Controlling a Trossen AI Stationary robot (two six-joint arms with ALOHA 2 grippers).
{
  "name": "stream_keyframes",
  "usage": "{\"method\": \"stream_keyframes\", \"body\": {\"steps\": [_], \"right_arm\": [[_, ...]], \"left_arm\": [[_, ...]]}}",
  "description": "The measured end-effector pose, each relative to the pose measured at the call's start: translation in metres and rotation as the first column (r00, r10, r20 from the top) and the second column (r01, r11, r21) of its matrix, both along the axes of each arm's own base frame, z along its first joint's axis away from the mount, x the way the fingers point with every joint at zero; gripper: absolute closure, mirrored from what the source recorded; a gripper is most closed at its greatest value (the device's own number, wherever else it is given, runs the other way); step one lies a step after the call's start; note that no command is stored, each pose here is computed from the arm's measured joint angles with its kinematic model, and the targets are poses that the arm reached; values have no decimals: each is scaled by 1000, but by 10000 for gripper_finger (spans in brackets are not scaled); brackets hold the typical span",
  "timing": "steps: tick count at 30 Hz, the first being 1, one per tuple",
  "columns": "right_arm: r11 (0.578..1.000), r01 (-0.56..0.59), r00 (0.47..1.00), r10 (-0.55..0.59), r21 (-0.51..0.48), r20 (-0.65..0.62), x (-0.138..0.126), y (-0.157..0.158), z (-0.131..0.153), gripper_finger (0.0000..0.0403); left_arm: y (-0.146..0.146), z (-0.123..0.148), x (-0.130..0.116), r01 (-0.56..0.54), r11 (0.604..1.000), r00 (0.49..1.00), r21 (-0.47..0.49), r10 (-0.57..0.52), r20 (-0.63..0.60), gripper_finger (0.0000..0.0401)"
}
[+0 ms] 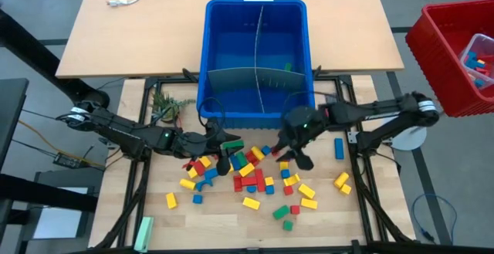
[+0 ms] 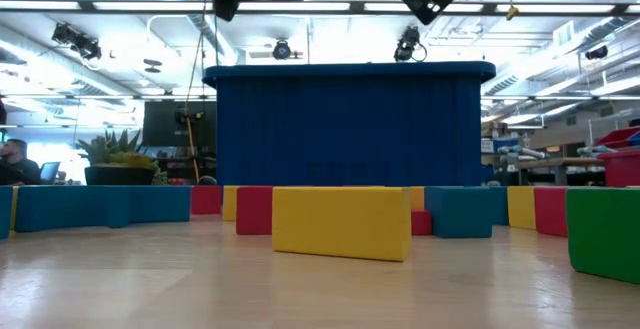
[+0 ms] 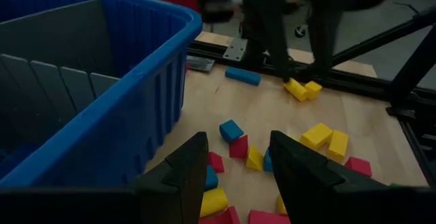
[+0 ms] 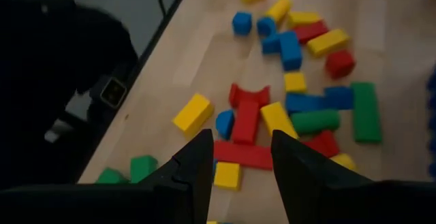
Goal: Sort blocks
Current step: Put the green block with the other green blocks into the blue bin
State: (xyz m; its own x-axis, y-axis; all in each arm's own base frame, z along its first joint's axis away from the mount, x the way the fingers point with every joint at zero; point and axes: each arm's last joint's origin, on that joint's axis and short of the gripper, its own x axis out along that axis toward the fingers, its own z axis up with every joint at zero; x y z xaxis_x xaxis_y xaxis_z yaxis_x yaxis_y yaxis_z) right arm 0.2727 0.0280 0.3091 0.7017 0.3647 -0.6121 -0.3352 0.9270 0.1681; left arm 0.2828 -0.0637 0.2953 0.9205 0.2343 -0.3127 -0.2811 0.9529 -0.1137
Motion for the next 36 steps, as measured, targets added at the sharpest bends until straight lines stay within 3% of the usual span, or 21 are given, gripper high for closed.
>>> {"method": "stream_keyframes", "body": {"steps": [10,16,20,30,36], "right_arm": [[997,-75,991,72,-24,-116,22,25,-34,269],[997,31,969,-11,76,-247,30,36,-51,264],[996,9,963,16,91,-267,28,53,-55,245],[982,-157,969,133,-103,-208,21,124,-78,189],[967,-159,960,105,-201,-259,12,158,-105,188]], "left_arm": [[0,0,0,-1,1000,1000,-3,1,-1,235],[-1,0,0,25,1000,1000,-9,-25,1,235],[-1,1,0,28,1000,1000,-11,-28,4,235],[-1,1,0,14,998,1000,-54,-14,15,235],[-1,0,0,13,998,1000,-54,-12,13,235]]}}
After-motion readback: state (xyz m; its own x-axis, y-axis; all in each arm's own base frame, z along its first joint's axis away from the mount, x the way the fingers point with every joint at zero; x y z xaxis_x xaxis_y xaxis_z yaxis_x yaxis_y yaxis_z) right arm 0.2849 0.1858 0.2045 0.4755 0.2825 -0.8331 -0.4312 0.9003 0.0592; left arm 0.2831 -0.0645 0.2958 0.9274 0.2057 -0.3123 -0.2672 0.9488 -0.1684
